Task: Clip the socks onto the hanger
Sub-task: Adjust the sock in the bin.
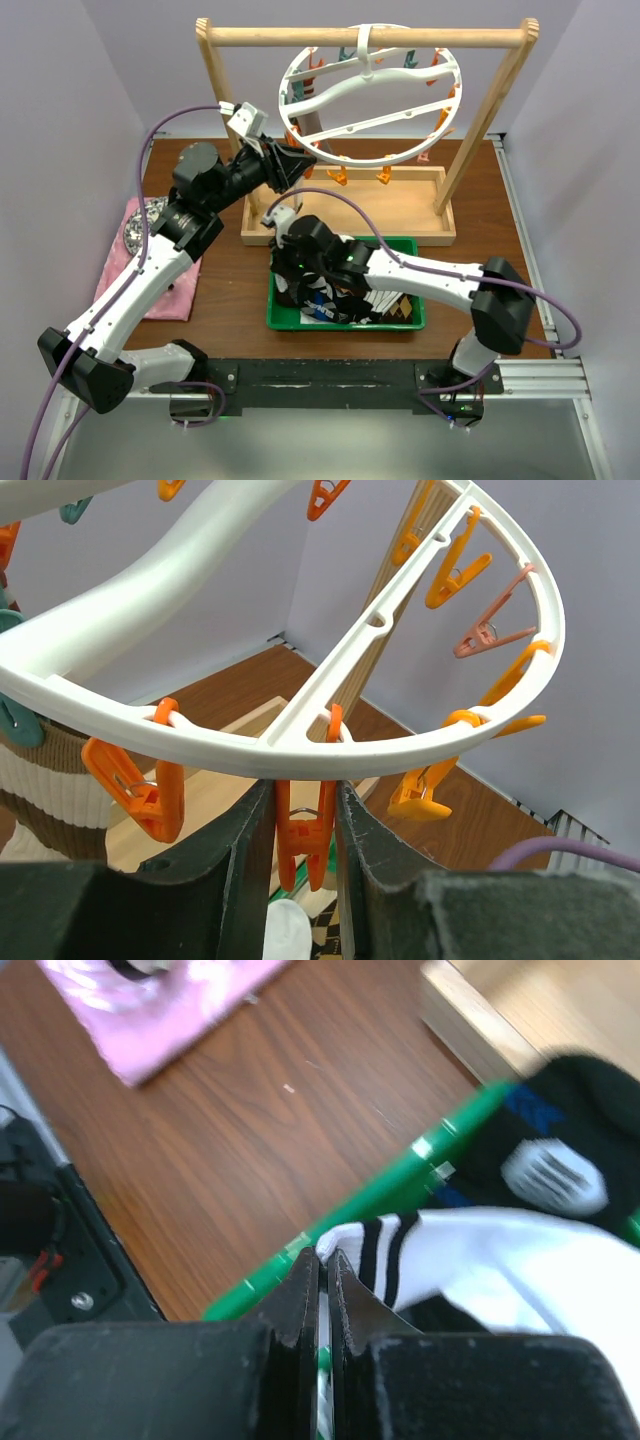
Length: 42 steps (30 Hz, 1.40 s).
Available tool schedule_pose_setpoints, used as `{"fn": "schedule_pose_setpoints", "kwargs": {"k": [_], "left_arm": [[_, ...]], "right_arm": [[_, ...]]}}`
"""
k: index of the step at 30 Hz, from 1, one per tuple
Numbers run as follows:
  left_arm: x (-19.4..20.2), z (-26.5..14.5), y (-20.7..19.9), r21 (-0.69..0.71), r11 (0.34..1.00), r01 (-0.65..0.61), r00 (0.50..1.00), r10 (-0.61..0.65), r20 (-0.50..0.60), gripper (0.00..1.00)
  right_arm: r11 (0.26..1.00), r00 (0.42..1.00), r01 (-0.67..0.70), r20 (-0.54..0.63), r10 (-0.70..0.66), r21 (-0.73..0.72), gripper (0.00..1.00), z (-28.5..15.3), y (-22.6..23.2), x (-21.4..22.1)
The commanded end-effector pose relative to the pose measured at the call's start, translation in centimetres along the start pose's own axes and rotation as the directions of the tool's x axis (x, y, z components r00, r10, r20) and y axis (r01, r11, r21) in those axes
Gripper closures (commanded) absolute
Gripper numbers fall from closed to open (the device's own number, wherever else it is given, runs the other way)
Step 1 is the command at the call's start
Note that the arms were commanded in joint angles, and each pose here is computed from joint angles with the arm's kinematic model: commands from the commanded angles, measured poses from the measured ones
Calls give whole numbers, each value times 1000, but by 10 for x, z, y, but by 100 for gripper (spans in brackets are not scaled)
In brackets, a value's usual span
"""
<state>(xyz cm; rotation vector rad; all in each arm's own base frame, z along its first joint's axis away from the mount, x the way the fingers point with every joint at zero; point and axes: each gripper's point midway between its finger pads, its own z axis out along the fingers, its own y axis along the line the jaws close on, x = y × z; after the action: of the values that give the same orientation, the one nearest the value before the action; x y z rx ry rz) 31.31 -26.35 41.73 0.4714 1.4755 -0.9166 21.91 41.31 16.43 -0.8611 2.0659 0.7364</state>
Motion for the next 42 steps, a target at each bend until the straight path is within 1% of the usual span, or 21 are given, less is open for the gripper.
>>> {"fn": "schedule_pose_setpoints", "kwargs": {"k": [1,2,5,11,13,14,15,17,20,21,24,25,28,31,34,36,37,38,40,41,42], "left_arm": [[-18,-7,-6,18,1000,-8,999,8,45,100],[-19,-7,-7,21,1000,-11,999,10,46,100],[-21,-8,-7,18,1000,-9,999,8,50,100],[-19,-10,-6,17,1000,-10,999,9,47,100],[-19,-10,-6,18,1000,-11,999,10,50,100],[-18,-10,-5,16,1000,-9,999,8,49,100],[-18,-10,-5,18,1000,-5,999,4,48,100],[-19,-10,-6,22,1000,-3,999,2,51,100],[-19,-11,-5,19,1000,-5,999,4,52,100],[-19,-11,-5,19,1000,-7,999,6,52,100],[-18,-12,-4,15,1000,-9,999,8,50,100],[-18,-12,-3,13,1000,-9,999,8,51,100],[-17,-12,-2,12,1000,-8,999,8,50,100],[-17,-12,-2,10,1000,-7,999,7,50,100],[-17,-11,0,6,1000,-6,999,6,48,100],[-18,-12,0,3,1000,-9,999,9,49,100],[-18,-12,0,3,1000,-11,999,11,49,100],[-19,-12,0,3,1000,-11,999,11,49,100],[-19,-11,1,2,1000,-12,999,12,49,100],[-19,-11,1,0,1000,-10,999,10,47,100],[-19,-11,0,1,1000,-10,999,10,48,100]], "right_arm": [[988,990,59,135,-39,-146,100,8,50,-55],[988,992,58,121,-40,-147,94,18,52,-53],[990,995,56,91,-45,-131,89,35,51,-45],[996,998,62,4,-62,-69,86,50,34,-11],[996,998,69,-9,-69,-52,87,54,29,-3],[996,997,69,-17,-70,-55,85,56,29,1],[996,997,69,-27,-70,-55,75,60,28,5],[996,997,72,-21,-74,-60,73,65,30,3],[994,997,71,-27,-73,-80,65,72,34,2],[993,996,79,-39,-83,-87,57,76,36,6],[991,993,107,-44,-111,-84,42,76,35,3],[990,992,118,-34,-121,-79,29,73,35,-1],[982,983,181,-22,-182,-47,24,65,27,-8],[968,968,249,-13,-249,-17,23,59,20,-18],[935,935,354,-29,-355,-26,25,55,21,-25],[882,880,467,-69,-470,-52,25,51,21,-22],[853,850,517,-72,-522,-75,25,48,29,-17],[803,800,593,-66,-596,-62,24,44,28,-20],[740,736,671,-78,-672,-49,21,38,36,-27],[695,685,718,-136,-716,-42,21,36,29,-21],[674,664,738,-141,-734,-35,21,37,31,-22]]}}
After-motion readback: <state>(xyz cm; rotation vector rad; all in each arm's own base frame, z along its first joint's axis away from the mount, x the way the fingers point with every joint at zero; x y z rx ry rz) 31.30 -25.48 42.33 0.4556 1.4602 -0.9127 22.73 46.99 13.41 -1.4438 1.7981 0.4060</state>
